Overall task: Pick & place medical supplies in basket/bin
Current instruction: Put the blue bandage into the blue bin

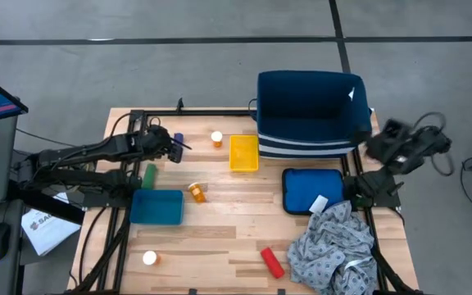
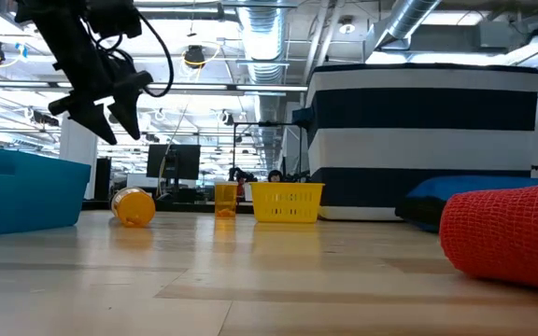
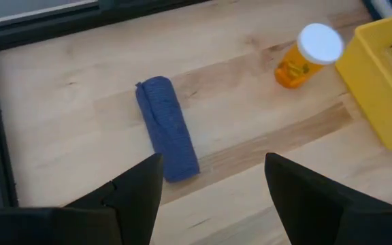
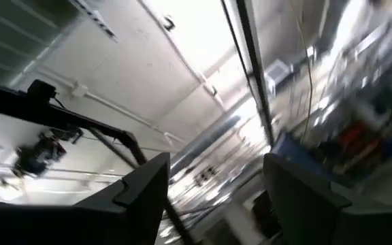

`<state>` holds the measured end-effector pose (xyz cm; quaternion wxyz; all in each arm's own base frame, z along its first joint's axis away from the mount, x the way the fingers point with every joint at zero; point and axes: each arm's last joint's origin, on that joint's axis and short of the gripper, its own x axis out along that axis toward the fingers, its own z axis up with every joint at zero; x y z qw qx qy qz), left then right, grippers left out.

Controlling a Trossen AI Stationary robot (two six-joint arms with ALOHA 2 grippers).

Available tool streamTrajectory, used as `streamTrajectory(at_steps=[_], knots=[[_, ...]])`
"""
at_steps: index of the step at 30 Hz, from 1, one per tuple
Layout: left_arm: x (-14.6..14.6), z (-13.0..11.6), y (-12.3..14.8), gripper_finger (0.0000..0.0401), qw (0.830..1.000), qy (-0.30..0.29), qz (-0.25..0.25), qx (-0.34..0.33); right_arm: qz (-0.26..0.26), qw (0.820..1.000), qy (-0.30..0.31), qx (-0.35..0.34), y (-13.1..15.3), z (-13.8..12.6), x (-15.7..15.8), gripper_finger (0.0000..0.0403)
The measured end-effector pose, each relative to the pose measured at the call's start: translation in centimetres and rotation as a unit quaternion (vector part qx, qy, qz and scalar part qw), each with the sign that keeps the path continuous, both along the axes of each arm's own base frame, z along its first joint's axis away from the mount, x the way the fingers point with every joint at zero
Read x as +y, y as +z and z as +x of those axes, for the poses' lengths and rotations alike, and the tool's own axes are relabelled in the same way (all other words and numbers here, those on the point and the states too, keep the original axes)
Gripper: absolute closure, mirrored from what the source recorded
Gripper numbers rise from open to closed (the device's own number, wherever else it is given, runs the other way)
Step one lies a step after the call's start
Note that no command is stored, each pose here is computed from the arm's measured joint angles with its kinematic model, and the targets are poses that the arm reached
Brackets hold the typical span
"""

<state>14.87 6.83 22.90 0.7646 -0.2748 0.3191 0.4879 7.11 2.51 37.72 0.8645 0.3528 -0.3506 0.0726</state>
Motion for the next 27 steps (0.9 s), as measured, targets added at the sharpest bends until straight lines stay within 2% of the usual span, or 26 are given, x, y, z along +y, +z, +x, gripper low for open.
streamTrajectory(at_steps=[4,7,12,18,27], knots=[[0.5,0.1,-0.4,0.0153,1.000,0.017,-0.008,0.011,-0.086,0.994,-0.055,0.034,5.6,-0.9,-0.4,0.0168],[1.3,0.2,-1.0,0.0153,0.998,0.050,-0.033,0.010,-0.137,0.984,-0.066,0.094,8.9,-1.1,-0.5,0.0168],[2.3,0.7,-2.4,0.0153,0.995,0.055,-0.058,0.051,-0.189,0.963,-0.067,0.180,12.9,-0.8,-0.3,0.0168],[3.0,1.9,-3.5,0.0153,0.995,0.057,-0.055,0.061,-0.203,0.951,-0.081,0.217,15.3,-1.1,-0.7,0.0168],[3.6,3.2,-5.8,0.0153,0.990,0.073,-0.078,0.096,-0.204,0.949,-0.095,0.223,15.6,-1.3,-0.8,0.0168]])
